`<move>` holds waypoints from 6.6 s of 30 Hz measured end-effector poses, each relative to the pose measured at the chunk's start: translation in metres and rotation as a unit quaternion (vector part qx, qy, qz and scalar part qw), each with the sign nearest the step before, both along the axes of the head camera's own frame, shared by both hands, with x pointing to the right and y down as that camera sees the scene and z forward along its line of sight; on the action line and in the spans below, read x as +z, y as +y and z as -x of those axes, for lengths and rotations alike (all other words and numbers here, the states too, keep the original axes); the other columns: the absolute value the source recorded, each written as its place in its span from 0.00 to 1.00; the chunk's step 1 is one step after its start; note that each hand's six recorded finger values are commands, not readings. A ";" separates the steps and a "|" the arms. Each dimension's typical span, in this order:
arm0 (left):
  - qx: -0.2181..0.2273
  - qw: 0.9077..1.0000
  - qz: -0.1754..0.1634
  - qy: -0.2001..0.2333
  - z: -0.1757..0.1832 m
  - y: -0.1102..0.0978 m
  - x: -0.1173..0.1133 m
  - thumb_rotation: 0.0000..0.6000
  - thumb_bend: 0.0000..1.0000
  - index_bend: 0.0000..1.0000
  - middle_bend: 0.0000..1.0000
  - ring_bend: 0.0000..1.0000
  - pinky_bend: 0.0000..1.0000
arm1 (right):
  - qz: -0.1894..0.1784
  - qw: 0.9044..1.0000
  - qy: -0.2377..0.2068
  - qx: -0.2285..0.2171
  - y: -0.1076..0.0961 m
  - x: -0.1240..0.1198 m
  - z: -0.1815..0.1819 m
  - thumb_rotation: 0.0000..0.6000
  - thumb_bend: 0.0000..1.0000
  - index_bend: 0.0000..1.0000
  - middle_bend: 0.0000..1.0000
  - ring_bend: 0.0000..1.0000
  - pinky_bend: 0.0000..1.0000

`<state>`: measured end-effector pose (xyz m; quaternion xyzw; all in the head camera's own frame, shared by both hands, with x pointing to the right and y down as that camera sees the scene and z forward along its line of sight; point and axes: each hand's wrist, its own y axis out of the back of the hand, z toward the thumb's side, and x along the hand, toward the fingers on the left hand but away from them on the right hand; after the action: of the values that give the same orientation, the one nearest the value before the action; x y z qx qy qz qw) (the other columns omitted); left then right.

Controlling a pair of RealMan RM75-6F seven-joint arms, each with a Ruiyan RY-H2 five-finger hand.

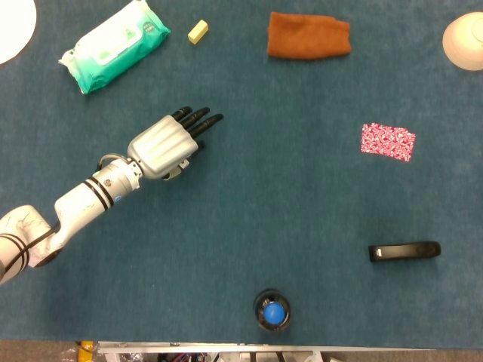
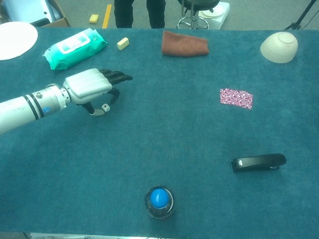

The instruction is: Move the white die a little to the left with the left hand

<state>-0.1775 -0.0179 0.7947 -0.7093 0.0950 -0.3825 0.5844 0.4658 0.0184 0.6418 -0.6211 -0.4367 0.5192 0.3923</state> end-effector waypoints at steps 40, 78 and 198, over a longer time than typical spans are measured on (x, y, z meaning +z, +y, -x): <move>-0.039 0.998 -0.015 0.039 0.013 -0.007 -0.023 1.00 0.25 0.57 0.00 0.00 0.22 | -0.001 1.000 -0.004 0.006 0.001 0.002 -0.004 1.00 0.00 0.40 0.24 0.19 0.28; -0.276 0.946 -0.091 0.146 0.150 -0.009 -0.093 1.00 0.25 0.56 0.00 0.00 0.22 | -0.077 0.989 -0.124 -0.014 -0.008 -0.022 0.027 1.00 0.00 0.40 0.25 0.19 0.28; -0.513 0.841 -0.170 0.018 0.264 0.095 -0.194 1.00 0.17 0.39 0.10 0.02 0.34 | -0.030 0.997 -0.035 0.059 0.027 -0.030 -0.032 1.00 0.00 0.40 0.26 0.19 0.28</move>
<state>-0.4413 0.0770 0.6011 -0.4556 0.5197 -0.5925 0.4139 0.4978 0.0452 0.6122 -0.6004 -0.5013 0.5059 0.3637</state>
